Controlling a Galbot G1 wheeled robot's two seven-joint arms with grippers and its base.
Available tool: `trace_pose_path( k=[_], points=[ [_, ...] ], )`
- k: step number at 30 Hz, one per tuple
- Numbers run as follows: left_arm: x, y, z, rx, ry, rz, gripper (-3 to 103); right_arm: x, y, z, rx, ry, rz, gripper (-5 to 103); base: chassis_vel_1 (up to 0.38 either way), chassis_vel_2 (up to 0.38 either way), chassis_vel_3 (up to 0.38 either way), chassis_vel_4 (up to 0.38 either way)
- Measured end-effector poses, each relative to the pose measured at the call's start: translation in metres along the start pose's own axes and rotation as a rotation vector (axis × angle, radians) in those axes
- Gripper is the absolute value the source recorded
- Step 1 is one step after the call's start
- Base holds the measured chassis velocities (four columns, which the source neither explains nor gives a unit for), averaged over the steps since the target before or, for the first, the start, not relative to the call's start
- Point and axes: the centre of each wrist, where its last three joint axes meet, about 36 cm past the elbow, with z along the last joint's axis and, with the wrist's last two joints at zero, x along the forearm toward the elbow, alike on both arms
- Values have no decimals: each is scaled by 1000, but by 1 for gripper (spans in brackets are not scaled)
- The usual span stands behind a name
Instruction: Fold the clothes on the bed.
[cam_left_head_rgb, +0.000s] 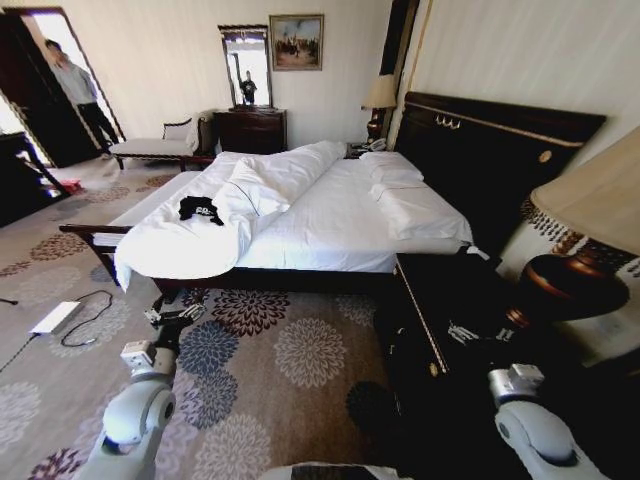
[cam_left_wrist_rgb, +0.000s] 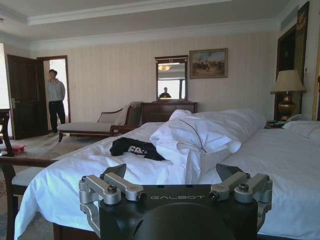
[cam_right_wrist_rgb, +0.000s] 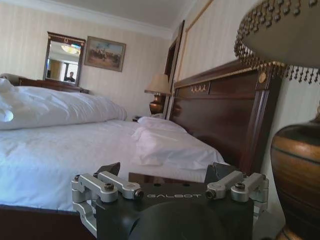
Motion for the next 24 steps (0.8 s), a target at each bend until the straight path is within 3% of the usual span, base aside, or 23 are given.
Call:
trace_pose_path(
  k=[9,14,17,19,24],
  points=[
    [0,-4,-12,51,-50,107,100,1,-1,-34,-15,-217,-147,100,0,0,0,0],
    [-1,-1,-14,36,-60,121,100,9,7,-43,-47,-234,-197,100,0,0,0,0],
    [-1,-1,-18,24,-70,128,100,14,16,-56,-92,-215,-179,100,0,0,0,0],
    [-1,-2,-25,11,-83,138,100,18,23,-71,-113,-172,-114,100,0,0,0,0],
    [-2,-1,-36,-10,-103,135,100,19,17,-79,-78,-166,-56,100,0,0,0,0]
  ],
)
